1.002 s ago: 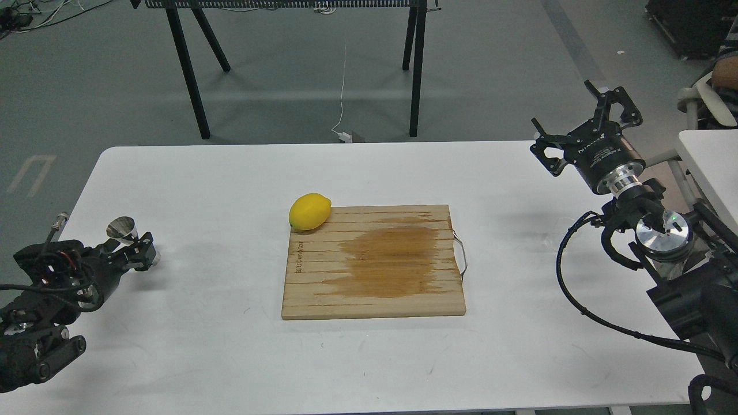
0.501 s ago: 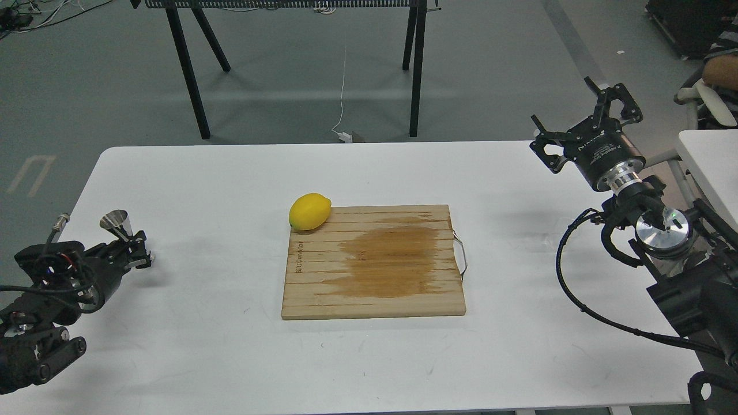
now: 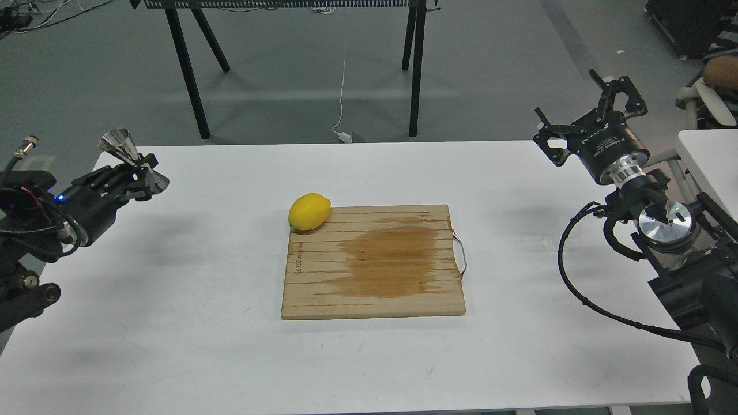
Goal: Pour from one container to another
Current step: 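Lift the jigger with the left gripper and carry it onto the cutting board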
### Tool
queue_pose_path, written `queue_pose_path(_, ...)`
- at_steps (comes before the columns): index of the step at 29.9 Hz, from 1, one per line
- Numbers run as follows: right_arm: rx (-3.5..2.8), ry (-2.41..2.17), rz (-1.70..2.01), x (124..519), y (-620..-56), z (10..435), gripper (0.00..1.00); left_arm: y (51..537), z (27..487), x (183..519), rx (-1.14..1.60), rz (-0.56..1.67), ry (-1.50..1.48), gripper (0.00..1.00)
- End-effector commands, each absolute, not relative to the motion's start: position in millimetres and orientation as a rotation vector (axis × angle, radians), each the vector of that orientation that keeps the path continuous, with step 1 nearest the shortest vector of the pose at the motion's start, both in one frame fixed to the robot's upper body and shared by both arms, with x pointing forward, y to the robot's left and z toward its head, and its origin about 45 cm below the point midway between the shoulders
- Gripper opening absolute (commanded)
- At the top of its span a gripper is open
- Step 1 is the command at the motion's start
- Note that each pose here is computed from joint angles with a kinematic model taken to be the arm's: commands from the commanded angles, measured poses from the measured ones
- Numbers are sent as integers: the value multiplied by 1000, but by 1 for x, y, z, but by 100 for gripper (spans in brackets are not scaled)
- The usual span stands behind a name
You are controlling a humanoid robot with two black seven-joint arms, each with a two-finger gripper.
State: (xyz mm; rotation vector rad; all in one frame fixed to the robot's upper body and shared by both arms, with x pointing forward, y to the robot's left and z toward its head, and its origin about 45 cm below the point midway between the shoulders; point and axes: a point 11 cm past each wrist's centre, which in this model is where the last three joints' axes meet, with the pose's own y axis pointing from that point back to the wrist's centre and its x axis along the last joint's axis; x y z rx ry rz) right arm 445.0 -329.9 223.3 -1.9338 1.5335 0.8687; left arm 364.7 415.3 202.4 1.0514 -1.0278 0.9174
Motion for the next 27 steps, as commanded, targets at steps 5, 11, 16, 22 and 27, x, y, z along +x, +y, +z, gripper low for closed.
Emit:
queue_pose_path(5, -1913, 1566, 829, 445, -347, 230, 99, 341, 258, 378, 921, 726, -1209, 0)
queue_pose_path(11, -1910, 1603, 820, 444, -359, 231, 99, 270, 235, 387, 971, 504, -1288, 0)
queue_pose_path(16, -1886, 1628, 835, 441, -366, 225, 99, 219, 207, 391, 969, 390, -1368, 0)
queue_pose_path(22, -1775, 1674, 882, 434, -391, 210, 99, 171, 175, 395, 935, 346, -1377, 0)
queue_pose_path(27, -1765, 1703, 873, 430, -403, 209, 99, 141, 145, 383, 918, 280, -1393, 0)
